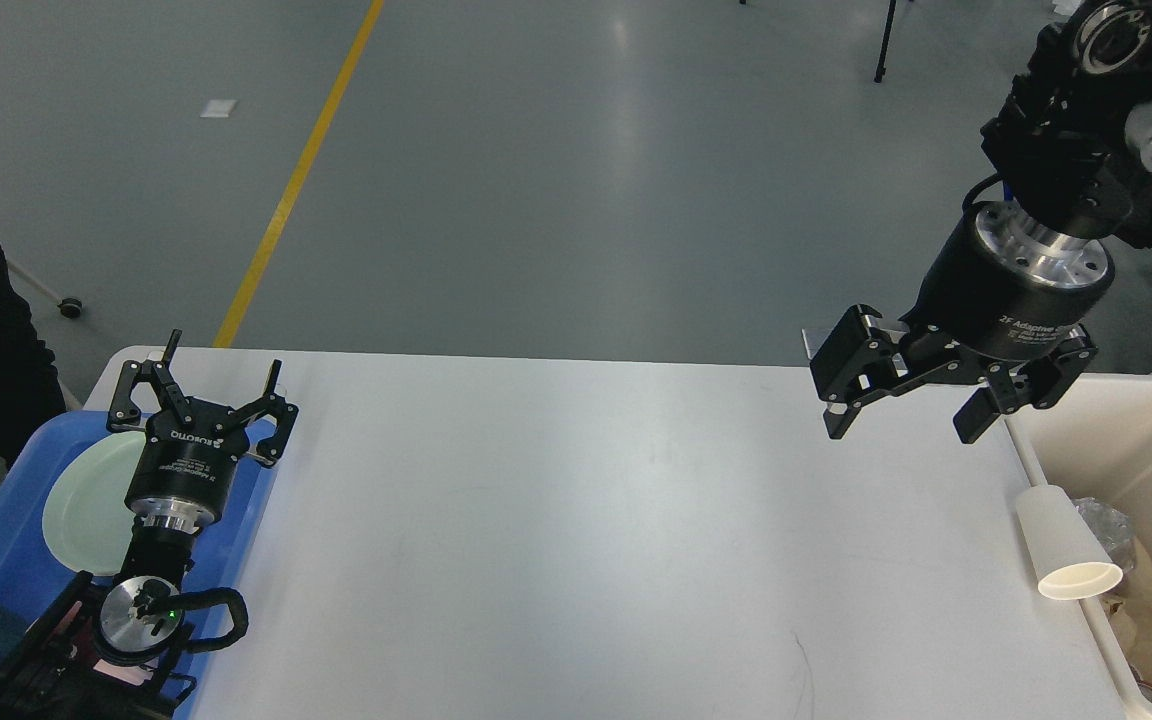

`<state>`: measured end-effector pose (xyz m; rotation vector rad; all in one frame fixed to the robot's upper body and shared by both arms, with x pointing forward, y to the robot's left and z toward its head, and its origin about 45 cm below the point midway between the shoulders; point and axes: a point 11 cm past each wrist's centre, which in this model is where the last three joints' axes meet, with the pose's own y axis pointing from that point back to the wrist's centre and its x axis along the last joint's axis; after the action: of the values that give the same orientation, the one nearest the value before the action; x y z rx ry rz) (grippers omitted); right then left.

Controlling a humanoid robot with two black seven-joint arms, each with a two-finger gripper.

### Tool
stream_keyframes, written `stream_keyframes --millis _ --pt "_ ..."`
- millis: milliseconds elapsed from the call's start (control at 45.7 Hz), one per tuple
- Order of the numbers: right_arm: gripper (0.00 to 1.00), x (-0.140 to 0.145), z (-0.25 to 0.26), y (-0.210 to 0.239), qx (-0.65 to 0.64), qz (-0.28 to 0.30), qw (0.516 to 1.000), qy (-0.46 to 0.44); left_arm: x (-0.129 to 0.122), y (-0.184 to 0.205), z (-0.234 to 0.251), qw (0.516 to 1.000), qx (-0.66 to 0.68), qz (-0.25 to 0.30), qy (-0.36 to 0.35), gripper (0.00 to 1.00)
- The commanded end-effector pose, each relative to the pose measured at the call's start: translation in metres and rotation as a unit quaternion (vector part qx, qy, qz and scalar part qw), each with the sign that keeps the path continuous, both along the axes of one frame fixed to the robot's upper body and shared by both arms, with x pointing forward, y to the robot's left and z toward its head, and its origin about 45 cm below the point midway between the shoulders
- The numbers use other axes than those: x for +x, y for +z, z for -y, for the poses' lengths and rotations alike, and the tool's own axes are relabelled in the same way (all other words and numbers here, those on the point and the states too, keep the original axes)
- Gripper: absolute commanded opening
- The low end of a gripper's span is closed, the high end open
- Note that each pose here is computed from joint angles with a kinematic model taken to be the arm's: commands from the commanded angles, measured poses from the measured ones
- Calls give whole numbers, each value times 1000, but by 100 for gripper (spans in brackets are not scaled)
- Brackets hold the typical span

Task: Tidy desktop
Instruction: 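Move the right gripper over to the white paper cup by the bin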

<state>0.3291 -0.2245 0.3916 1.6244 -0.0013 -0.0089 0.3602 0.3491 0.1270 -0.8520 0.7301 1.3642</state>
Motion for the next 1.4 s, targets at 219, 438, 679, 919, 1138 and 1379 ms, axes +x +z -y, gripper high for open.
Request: stream_keyframes --millis 219,438,679,919,1138,1379 --pt "100 15 41 -8 7 46 997 -63 0 0 0 1000 0 1 0 96" --pt "100 34 111 -51 -27 47 989 -137 0 0 0 1000 0 1 0 96" --pt "100 46 183 -129 -80 57 976 -195 0 0 0 1000 0 1 0 96" --pt "100 60 220 -191 -28 111 977 -181 0 0 0 1000 0 0 0 96" --pt "100 45 249 -231 -53 151 975 -154 0 0 0 1000 0 1 0 96" --pt "100 32 271 -254 -93 176 972 -128 0 0 0 1000 0 0 0 96"
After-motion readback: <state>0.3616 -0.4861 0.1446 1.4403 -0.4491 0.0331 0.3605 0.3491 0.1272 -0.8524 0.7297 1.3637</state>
